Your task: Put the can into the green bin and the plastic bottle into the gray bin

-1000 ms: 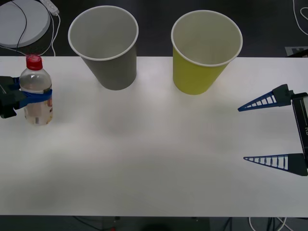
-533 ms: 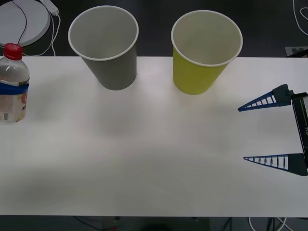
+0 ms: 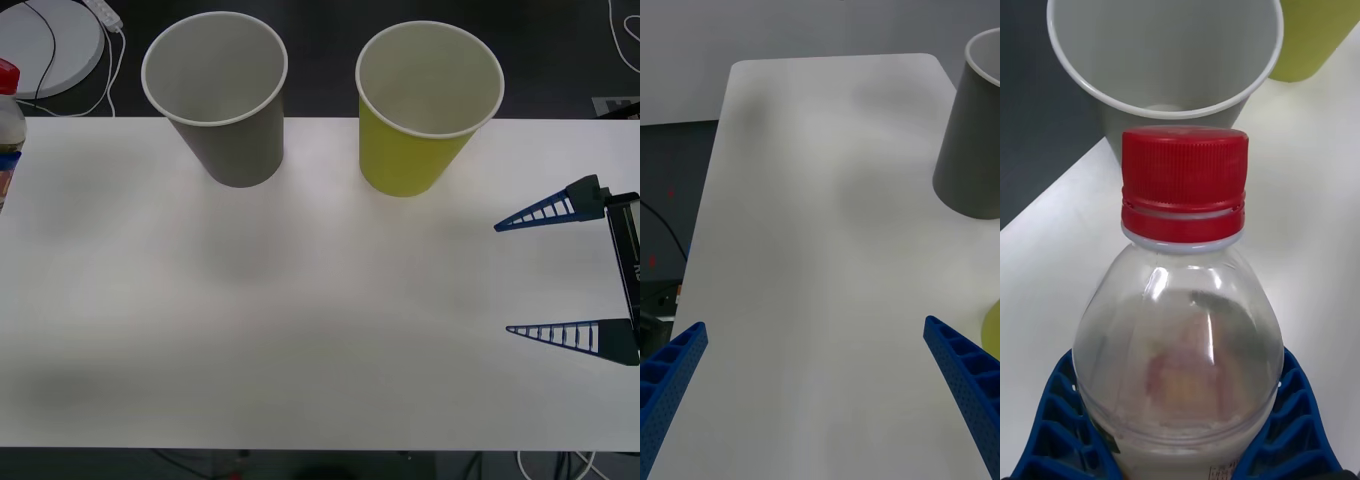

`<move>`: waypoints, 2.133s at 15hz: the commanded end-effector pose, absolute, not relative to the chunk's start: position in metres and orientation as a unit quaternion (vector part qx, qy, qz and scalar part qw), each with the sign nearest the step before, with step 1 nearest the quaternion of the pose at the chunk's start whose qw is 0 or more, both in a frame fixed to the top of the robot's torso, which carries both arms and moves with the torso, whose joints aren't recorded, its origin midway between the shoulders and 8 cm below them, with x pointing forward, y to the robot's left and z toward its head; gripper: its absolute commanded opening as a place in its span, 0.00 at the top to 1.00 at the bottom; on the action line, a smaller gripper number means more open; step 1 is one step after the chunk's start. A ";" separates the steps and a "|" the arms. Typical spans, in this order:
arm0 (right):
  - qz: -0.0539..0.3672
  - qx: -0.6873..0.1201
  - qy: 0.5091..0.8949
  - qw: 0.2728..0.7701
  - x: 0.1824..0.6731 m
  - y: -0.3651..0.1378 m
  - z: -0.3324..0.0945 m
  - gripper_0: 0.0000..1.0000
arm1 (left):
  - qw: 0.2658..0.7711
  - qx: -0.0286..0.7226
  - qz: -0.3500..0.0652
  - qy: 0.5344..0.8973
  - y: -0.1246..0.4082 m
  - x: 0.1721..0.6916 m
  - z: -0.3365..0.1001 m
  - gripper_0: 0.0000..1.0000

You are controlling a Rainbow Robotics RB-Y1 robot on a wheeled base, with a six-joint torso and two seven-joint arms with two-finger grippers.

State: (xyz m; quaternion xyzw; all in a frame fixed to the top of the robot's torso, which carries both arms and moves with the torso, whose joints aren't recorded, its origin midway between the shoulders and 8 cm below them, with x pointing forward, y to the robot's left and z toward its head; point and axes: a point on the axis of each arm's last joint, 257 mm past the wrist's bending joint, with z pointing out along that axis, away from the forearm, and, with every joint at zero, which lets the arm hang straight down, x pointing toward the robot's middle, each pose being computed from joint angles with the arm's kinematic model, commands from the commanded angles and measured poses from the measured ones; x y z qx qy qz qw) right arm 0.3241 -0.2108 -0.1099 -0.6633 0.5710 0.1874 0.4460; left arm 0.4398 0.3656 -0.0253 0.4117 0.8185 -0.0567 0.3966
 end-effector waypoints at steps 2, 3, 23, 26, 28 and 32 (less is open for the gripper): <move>0.187 -0.663 0.571 0.446 0.324 -0.211 -0.110 0.00 | 0.378 0.409 -0.051 0.829 0.371 0.437 -0.014 1.00; 0.187 -0.663 0.571 0.446 0.324 -0.211 -0.110 0.00 | 0.374 0.410 -0.052 0.830 0.369 0.440 -0.011 1.00; 0.187 -0.663 0.571 0.446 0.324 -0.211 -0.110 0.00 | 0.411 0.442 -0.033 0.796 0.297 0.524 0.064 1.00; 0.187 -0.663 0.571 0.446 0.324 -0.211 -0.110 0.00 | 0.425 0.439 -0.046 0.790 0.282 0.535 0.072 1.00; 0.187 -0.663 0.571 0.446 0.324 -0.211 -0.110 0.00 | 0.417 0.445 -0.038 0.792 0.274 0.543 0.074 1.00; 0.187 -0.663 0.571 0.446 0.324 -0.211 -0.110 0.00 | 0.388 0.456 -0.027 0.801 0.254 0.558 0.077 1.00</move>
